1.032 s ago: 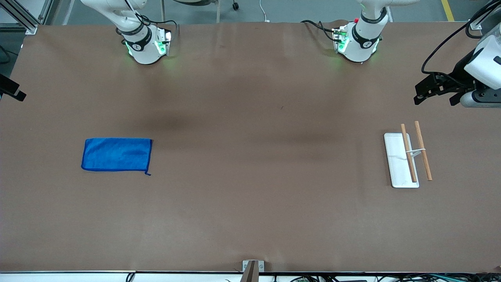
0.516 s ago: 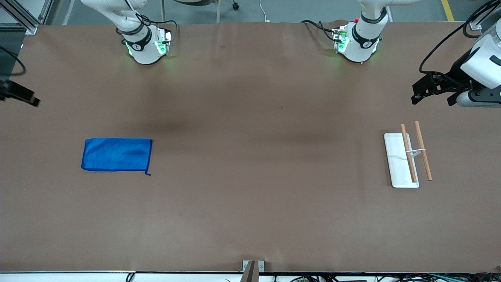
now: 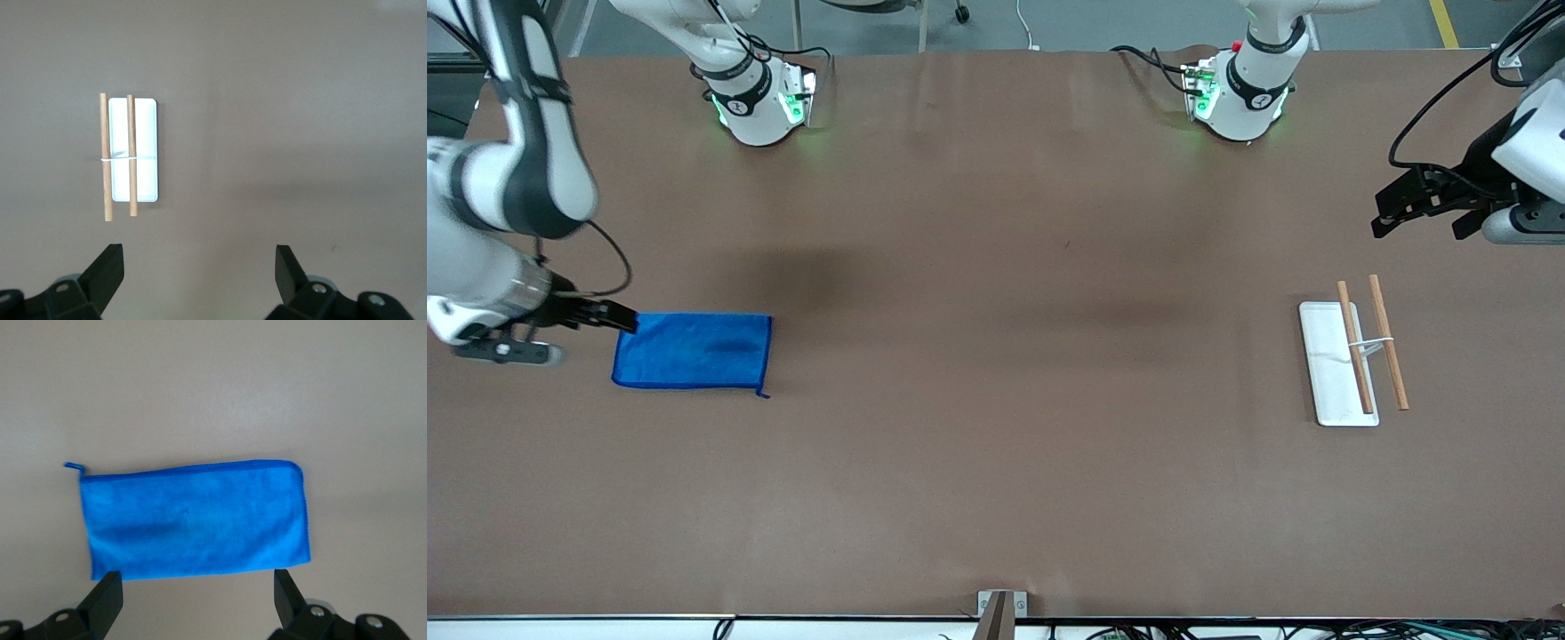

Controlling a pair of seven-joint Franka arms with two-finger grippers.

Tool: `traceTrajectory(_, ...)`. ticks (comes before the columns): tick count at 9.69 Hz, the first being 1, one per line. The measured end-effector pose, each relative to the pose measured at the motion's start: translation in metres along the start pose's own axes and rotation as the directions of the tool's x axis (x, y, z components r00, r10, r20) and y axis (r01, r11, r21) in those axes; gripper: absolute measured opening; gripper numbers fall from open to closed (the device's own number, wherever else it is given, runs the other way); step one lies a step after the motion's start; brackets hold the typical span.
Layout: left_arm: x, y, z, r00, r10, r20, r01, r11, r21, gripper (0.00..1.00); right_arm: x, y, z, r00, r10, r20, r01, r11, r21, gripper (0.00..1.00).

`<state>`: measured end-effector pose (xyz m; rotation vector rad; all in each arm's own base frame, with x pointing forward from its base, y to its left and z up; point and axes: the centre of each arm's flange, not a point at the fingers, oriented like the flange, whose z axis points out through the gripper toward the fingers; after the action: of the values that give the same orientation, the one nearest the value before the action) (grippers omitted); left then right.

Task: Right arm passes towel to left arm to hang
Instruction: 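Lower the right gripper and pinch the blue towel's middle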

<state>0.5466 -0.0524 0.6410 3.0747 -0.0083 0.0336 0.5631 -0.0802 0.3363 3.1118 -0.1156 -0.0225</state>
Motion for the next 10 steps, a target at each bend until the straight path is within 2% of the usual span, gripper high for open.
traceTrajectory(1, 0.0, -0.003, 0.001, 1.0, -0.007, 0.004, 0.007, 1.0, -0.006, 1.0, -0.01, -0.001, 0.04, 1.0, -0.01, -0.018, 0.01, 1.0, -0.002, 1.0)
traceTrajectory(3, 0.0, -0.004, 0.002, 1.0, -0.008, 0.008, 0.008, 1.0, -0.006, 1.0, -0.025, -0.003, 0.099, 0.999, -0.048, 0.001, 0.048, 0.999, -0.005, 1.0)
traceTrajectory(4, 0.0, -0.004, 0.003, 1.0, -0.008, 0.009, 0.008, 1.0, -0.007, 1.0, -0.028, -0.002, 0.114, 0.998, -0.063, 0.014, 0.063, 0.998, -0.005, 1.0)
traceTrajectory(8, 0.003, -0.004, 0.011, 0.999, -0.024, 0.026, 0.024, 1.0, -0.006, 1.0, -0.033, 0.001, 0.146, 0.997, -0.073, 0.013, 0.073, 0.997, -0.007, 1.0)
traceTrajectory(10, 0.007, -0.005, 0.02, 0.998, -0.054, 0.041, 0.054, 0.999, -0.004, 1.0, -0.032, 0.0, 0.152, 0.997, -0.076, -0.008, 0.076, 0.997, -0.01, 0.98)
